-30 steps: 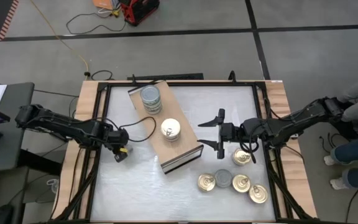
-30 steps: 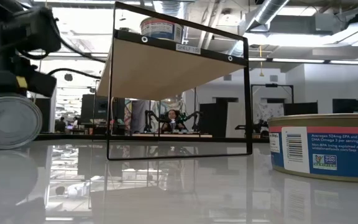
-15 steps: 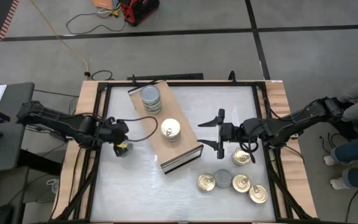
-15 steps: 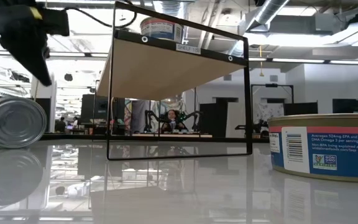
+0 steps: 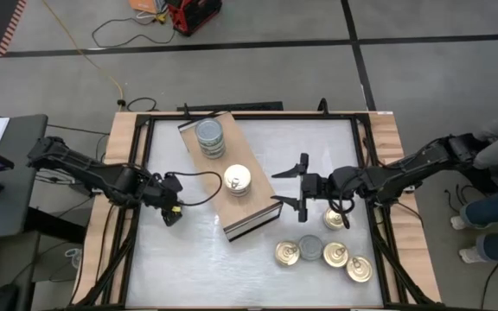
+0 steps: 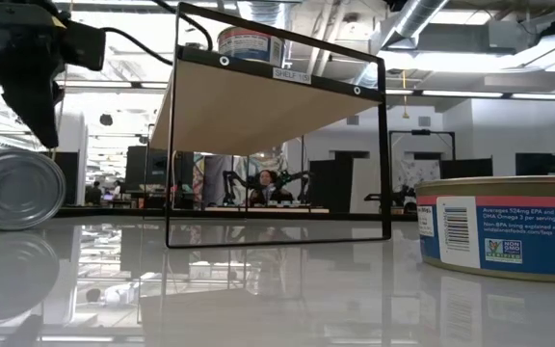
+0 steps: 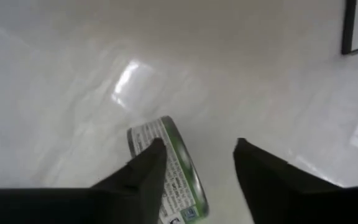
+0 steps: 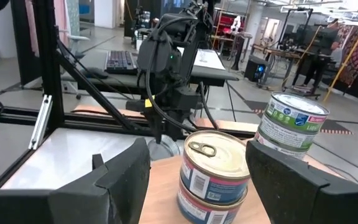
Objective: Stack canned seafood by type on shelf
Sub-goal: Stack the green tuna can on top of the other green tuna can on the shelf
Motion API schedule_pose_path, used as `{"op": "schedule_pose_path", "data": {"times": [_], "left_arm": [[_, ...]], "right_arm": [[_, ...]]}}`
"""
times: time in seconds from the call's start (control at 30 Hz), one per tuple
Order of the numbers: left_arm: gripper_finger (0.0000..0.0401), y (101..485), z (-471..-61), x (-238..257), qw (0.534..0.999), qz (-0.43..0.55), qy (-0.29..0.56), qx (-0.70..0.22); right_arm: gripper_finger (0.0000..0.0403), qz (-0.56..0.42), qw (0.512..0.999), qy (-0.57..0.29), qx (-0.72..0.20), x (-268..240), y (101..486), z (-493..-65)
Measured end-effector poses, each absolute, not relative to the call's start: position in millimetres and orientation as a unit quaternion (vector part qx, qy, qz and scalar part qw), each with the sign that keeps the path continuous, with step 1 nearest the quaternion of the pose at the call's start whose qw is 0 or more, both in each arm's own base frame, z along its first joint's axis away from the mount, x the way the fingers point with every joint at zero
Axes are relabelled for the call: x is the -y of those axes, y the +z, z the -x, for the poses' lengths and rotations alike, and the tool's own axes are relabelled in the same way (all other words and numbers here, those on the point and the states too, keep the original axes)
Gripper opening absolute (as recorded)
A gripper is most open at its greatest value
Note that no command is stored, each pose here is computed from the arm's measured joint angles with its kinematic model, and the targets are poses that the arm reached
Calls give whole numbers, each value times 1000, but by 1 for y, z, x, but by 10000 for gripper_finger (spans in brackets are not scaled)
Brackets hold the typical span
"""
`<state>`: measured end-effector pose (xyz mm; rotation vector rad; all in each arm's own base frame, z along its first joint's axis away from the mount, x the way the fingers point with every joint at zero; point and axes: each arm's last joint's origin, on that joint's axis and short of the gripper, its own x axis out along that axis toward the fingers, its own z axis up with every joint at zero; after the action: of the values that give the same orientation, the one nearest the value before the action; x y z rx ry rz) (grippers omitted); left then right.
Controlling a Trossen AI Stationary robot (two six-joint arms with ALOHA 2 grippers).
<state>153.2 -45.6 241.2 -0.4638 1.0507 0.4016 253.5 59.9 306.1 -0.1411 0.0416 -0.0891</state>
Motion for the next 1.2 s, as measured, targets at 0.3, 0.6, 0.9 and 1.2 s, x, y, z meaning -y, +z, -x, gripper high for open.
{"op": "schedule_pose_path", "data": {"times": [0.3,0.6,0.9,1.2], "left_arm": [[226,239,-149,48,773,221,235,-546],[226,251,-175,82,752,201,274,-564],[226,242,-175,113,689,147,351,-617],[226,255,-162,106,698,206,349,-591]], "right_arm": [[291,82,995,-48,-17,-58,307,-254],[291,85,995,-51,-12,-57,308,-254],[291,88,995,-40,-11,-61,308,-253],[291,96,995,-34,2,-61,311,-253]]}}
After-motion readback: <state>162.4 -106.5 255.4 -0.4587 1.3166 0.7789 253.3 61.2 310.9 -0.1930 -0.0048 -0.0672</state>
